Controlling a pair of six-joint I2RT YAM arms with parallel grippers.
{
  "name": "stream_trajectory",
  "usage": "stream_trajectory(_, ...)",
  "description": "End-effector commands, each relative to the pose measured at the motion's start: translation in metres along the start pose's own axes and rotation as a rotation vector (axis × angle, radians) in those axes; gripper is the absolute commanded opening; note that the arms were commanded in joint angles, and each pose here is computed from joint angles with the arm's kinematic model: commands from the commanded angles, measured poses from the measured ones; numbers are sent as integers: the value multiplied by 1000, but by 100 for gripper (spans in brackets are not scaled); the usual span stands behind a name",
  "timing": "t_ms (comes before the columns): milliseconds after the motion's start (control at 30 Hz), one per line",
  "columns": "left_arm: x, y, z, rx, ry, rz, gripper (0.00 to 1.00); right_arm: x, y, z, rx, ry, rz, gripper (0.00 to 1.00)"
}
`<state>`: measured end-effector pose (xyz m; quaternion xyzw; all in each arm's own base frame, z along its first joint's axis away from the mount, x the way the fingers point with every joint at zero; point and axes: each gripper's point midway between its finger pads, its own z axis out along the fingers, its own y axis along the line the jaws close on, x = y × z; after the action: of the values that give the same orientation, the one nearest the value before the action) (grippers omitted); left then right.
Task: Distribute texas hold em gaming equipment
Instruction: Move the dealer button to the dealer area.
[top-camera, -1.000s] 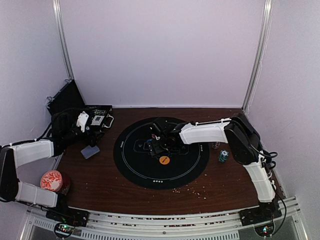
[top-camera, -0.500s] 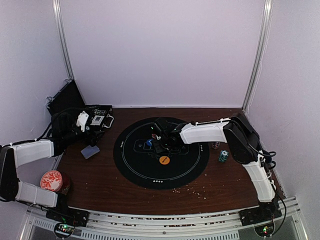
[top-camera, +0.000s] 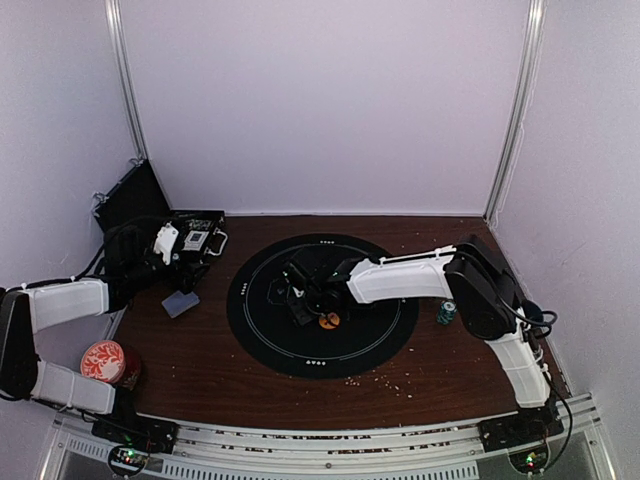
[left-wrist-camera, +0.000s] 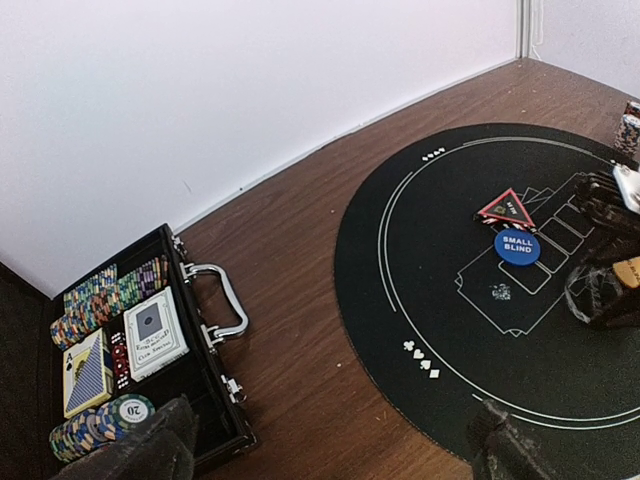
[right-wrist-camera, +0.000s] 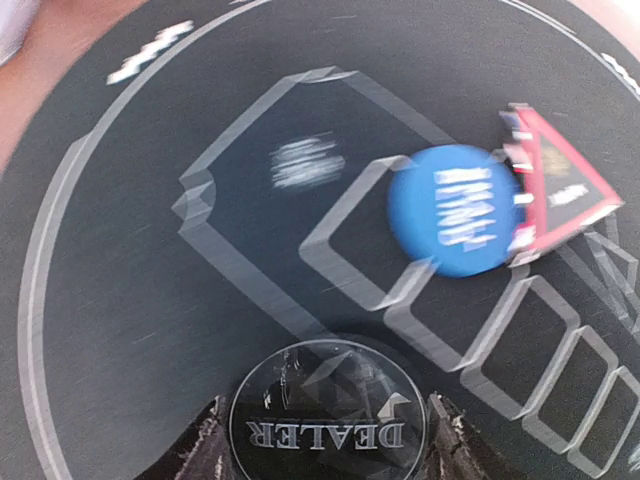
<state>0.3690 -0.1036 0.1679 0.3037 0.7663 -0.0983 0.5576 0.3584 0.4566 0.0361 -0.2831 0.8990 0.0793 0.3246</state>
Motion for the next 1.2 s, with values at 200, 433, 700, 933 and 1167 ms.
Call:
stream_trajectory(200, -3, 4, 1, -9, -26, 0, 98, 24, 36, -54, -108, 4, -61, 48)
stream_trajectory(433, -1, 4, 3, -7, -18, -2, 98, 59, 42, -85, -167, 8, -56, 48)
stream_trajectory(700, 0, 4, 4, -8, -15, 0, 98, 95, 58, -95, -269, 21, -85, 48)
stream_trajectory(933, 2, 5, 5, -9, -8, -3, 98, 108, 69, -87, -298, 47, -112, 48)
stream_trajectory(1167, 3, 4, 5, -3, -5, -4, 98, 115, 74, -87, -300, 57, -137, 49)
